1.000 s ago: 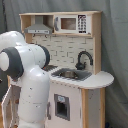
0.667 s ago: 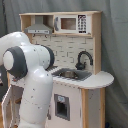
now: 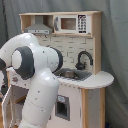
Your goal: Play with the kitchen
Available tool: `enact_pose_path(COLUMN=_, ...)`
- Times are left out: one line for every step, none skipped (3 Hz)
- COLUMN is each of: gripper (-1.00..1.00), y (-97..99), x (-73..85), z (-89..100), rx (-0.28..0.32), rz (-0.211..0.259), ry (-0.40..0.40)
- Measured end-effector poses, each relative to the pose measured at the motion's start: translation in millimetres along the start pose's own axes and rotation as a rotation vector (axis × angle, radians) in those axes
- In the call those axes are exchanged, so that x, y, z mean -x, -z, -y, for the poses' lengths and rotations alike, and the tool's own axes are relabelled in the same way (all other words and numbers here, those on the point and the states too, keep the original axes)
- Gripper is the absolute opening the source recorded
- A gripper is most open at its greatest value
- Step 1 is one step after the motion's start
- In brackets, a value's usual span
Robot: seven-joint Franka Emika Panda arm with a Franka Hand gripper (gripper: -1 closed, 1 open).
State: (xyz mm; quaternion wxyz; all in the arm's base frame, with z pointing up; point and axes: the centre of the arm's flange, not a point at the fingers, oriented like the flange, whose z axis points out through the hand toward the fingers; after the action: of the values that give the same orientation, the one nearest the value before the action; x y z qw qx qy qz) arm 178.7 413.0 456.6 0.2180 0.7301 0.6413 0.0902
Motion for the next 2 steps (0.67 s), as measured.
enact_pose_path(gripper=1.0, y=-9.9, x=7.1, z=-16.1, rx=-0.039, rz=-0.039, ry=0.027)
enact_pose_path(gripper=1.0, y=-24.8, x=13.6, z=-31.6, rx=-0.068, rz=-0.071, ry=0.051)
